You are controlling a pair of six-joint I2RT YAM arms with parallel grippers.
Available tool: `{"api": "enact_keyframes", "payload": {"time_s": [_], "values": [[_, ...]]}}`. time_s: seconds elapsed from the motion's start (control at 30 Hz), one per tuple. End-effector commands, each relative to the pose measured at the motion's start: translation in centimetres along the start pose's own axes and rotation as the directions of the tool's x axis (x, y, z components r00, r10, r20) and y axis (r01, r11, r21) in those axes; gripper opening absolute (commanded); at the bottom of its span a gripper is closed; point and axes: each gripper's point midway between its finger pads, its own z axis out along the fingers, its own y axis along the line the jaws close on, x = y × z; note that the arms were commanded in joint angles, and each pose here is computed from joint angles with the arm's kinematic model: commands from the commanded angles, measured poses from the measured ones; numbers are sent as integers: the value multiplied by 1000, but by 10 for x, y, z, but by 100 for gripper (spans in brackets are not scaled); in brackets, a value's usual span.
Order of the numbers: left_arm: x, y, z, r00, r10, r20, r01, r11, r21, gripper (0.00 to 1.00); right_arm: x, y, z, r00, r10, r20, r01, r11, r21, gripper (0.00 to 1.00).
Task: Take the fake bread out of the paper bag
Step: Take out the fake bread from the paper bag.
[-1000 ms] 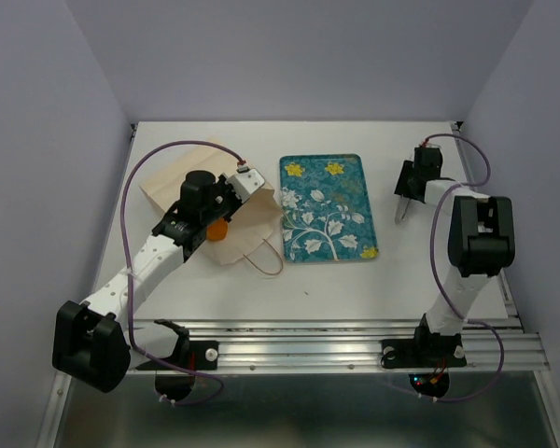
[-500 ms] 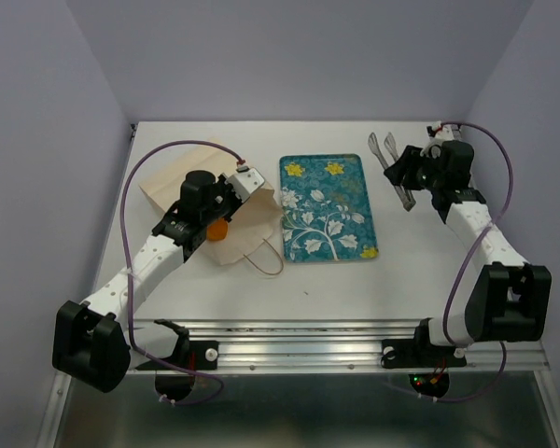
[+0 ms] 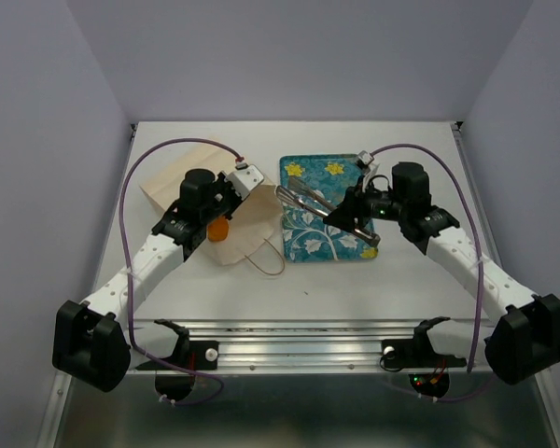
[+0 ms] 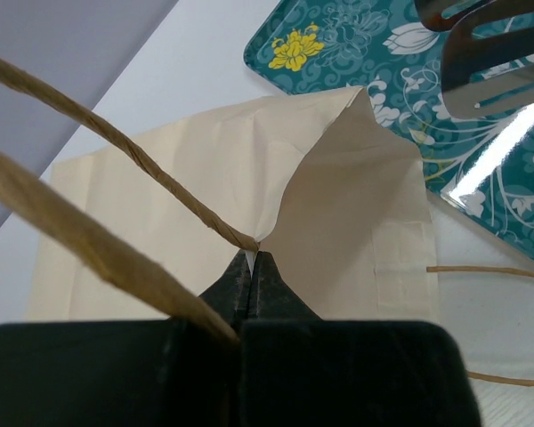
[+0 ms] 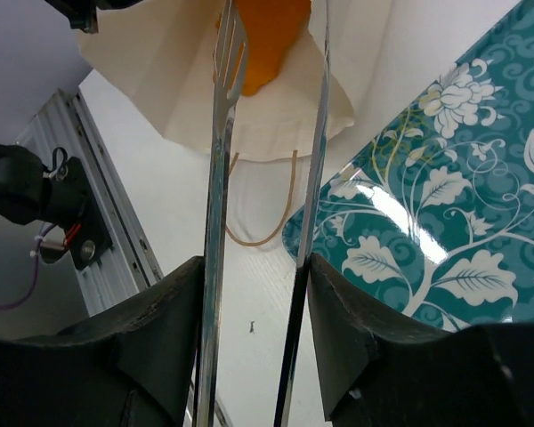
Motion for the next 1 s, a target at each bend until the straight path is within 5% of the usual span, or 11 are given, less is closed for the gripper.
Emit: {"api": "enact_keyframes", "payload": {"time_s": [0.0,0.27,0.43,0.97], "values": [[-41,17,-1,994,-8,113,13,999,-43,0,-8,27,-6,996,-83,30,85,993,-83,54],[-52,19,1,990,-48,131,54,998,-41,0,3,53,27,994,-94,-51,84,982,-171,54],[-51,17,0,990,-58,132,63,997,-35,0,8,53,73,990,-93,-103,84,992,-90,53],[-49,16,7,990,-75,121,80,996,-33,0,0,53,173,999,28,29,-29,999,41,57]]}}
